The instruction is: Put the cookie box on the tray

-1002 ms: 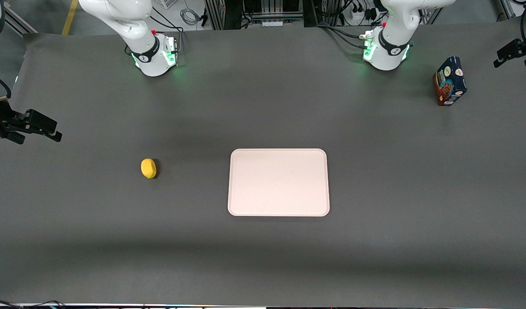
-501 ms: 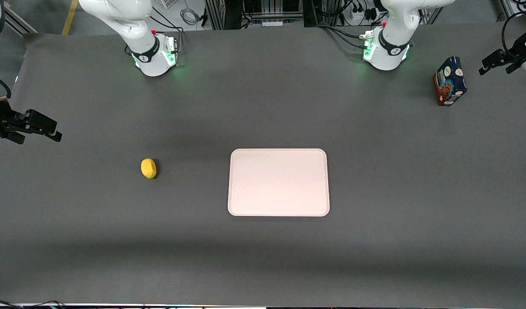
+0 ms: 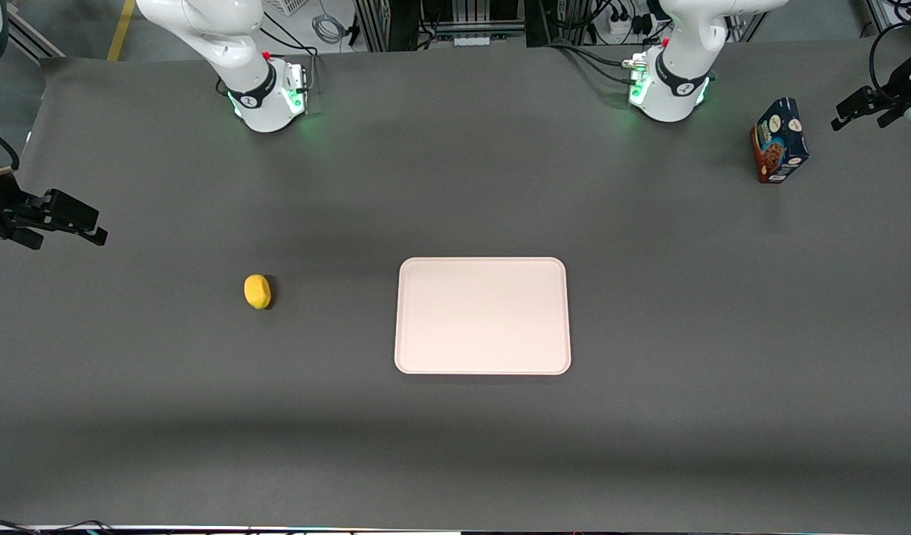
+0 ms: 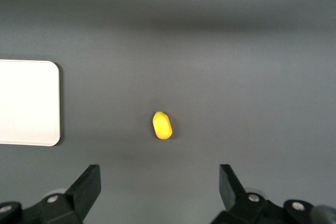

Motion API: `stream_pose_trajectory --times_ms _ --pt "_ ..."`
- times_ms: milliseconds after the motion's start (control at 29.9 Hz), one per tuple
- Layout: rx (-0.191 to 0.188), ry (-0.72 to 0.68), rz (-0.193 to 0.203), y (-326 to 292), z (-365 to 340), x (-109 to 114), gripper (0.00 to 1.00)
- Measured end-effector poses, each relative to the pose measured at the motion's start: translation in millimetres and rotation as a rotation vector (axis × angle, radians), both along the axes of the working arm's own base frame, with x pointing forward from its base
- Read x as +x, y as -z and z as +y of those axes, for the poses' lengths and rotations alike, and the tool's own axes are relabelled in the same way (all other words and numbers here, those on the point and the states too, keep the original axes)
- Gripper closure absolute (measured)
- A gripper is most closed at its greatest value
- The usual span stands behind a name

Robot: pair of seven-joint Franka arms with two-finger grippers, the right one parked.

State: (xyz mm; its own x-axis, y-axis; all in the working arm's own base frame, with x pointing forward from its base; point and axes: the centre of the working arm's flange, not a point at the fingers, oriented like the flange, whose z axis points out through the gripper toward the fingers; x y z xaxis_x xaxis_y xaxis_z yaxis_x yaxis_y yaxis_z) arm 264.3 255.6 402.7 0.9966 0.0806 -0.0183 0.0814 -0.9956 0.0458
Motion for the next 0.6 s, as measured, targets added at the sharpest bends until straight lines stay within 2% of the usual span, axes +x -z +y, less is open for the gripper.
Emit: stream_pose_trajectory --times_ms 401,601 --pt "0.000 -0.001 -0.002 3 -1 0 0.00" --pt "0.017 -0.045 -0.059 34 -2 -15 0.00"
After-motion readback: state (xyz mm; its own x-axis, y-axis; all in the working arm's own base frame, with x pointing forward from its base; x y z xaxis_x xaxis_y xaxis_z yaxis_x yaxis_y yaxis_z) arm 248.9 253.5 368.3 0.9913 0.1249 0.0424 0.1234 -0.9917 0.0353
